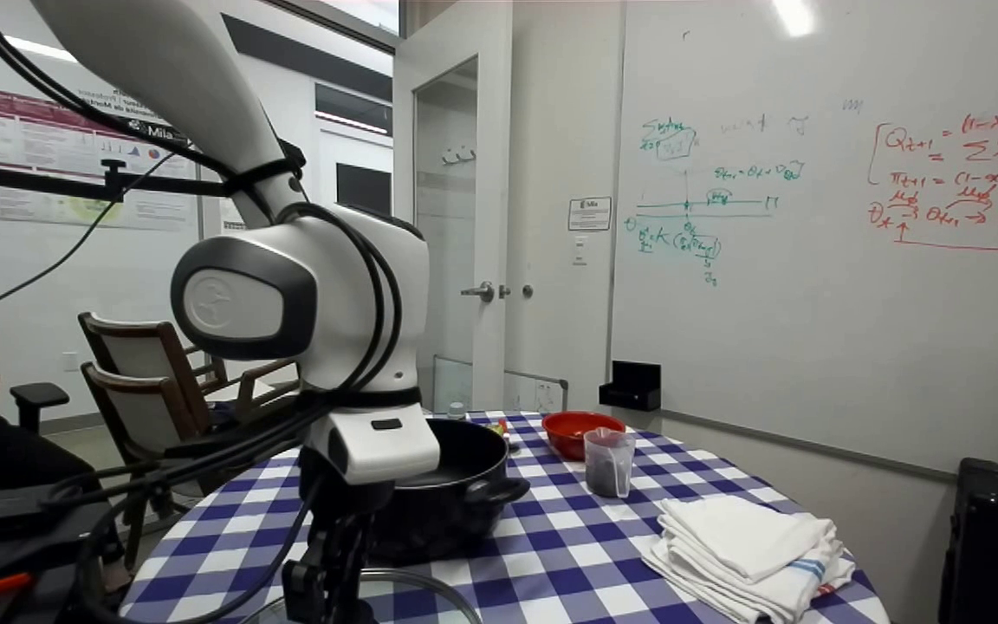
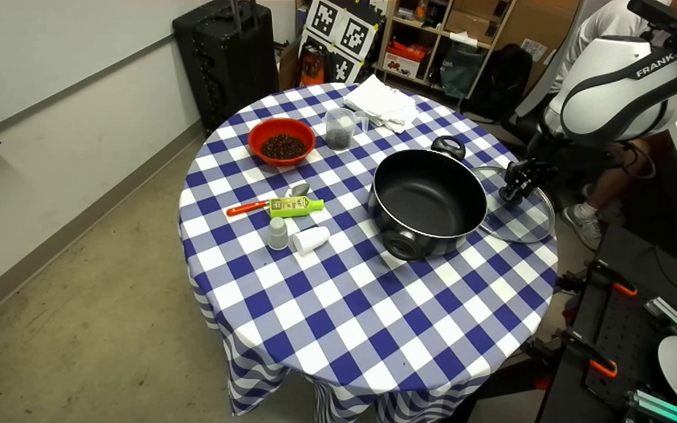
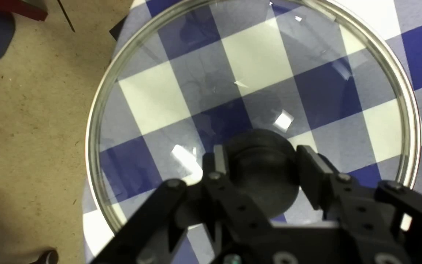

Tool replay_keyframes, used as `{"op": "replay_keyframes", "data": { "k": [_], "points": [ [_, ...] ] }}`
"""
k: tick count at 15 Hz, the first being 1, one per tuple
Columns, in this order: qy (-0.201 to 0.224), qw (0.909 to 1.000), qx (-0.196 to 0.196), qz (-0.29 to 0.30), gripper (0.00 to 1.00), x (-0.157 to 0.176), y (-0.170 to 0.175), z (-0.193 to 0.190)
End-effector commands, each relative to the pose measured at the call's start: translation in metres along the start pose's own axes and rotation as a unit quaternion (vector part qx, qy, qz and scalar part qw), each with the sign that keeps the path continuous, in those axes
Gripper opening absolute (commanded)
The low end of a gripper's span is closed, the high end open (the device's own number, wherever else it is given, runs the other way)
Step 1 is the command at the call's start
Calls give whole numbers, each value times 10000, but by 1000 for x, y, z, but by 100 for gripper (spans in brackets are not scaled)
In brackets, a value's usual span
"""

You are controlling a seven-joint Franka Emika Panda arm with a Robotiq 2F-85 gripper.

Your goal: Put the pot of the lid on the table

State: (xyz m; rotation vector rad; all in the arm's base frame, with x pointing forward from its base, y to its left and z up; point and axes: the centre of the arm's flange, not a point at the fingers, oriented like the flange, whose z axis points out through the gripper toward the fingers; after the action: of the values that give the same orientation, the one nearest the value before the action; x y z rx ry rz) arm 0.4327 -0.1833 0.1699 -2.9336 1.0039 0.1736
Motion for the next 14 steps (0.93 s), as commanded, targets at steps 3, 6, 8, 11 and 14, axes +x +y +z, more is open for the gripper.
{"op": "replay_keyframes", "data": {
  "k": [3, 6, 8, 11, 14],
  "points": [
    [0, 10000, 0, 0, 49, 0, 0, 0],
    [0, 10000, 0, 0, 74, 0, 0, 0],
    [38, 9998, -101, 144, 81, -6, 3, -2],
    [127, 9991, -114, 391, 100, -13, 13, -7],
    [412, 9982, 24, 430, 100, -18, 21, -22]
  ]
}}
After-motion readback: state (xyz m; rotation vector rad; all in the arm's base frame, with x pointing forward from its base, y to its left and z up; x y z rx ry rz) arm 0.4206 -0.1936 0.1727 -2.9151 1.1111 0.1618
